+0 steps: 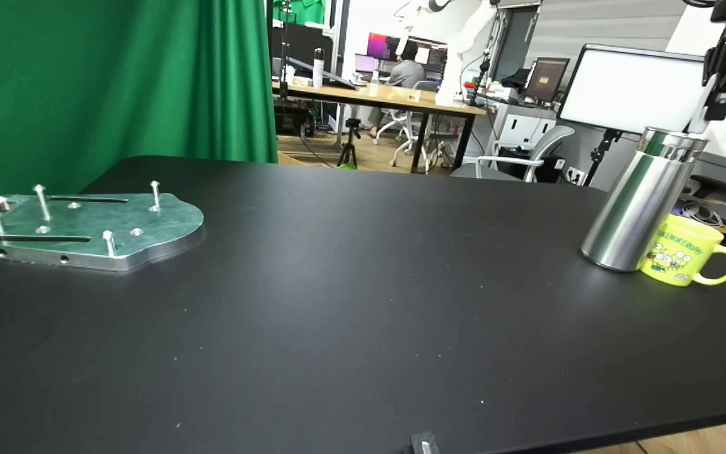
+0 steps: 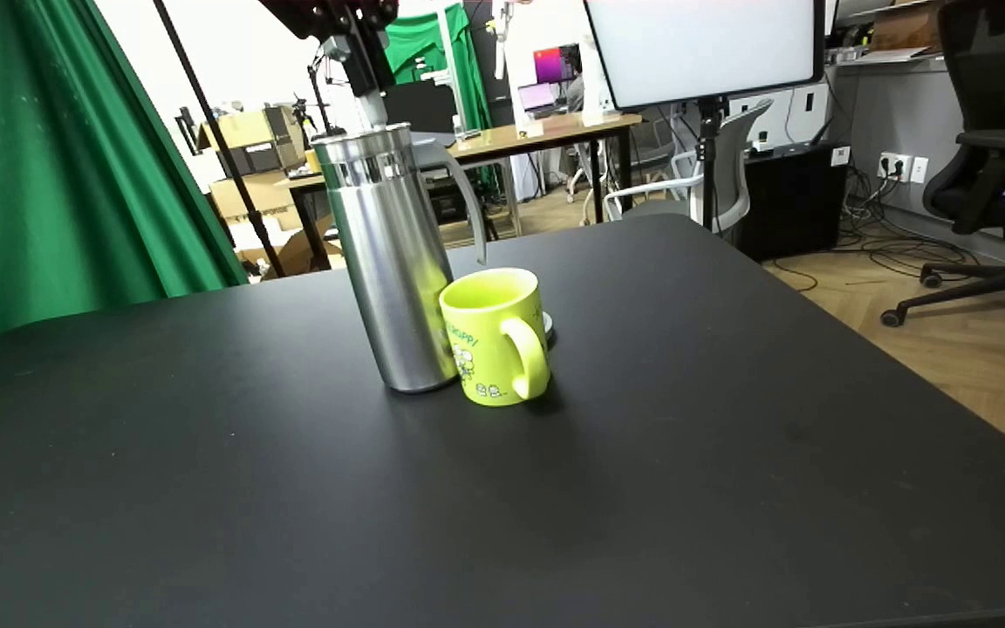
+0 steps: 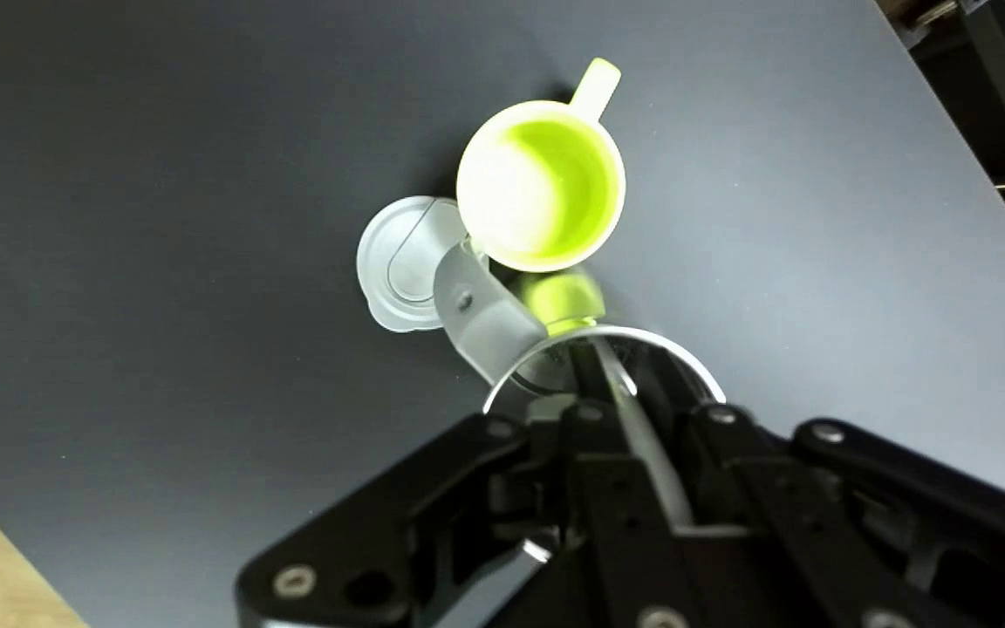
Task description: Clean the bottle by moving the brush up and down.
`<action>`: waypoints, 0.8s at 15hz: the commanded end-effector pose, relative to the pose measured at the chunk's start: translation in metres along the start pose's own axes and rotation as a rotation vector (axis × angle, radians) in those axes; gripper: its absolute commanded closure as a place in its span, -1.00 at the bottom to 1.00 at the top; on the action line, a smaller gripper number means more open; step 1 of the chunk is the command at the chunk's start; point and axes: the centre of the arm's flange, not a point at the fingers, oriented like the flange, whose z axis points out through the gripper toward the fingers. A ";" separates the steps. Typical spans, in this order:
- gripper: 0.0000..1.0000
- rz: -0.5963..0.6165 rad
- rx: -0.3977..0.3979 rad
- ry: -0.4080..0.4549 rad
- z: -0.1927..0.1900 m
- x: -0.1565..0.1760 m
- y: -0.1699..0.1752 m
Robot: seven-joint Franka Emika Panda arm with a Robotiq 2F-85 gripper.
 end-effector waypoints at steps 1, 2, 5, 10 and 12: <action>0.93 -0.004 -0.008 -0.008 -0.014 0.005 -0.006; 0.93 -0.012 -0.013 -0.001 -0.021 0.006 -0.008; 0.93 -0.024 -0.042 0.024 -0.057 0.009 -0.017; 0.93 -0.028 -0.130 0.060 -0.124 0.000 -0.035; 0.93 -0.024 -0.147 0.077 -0.131 -0.006 -0.037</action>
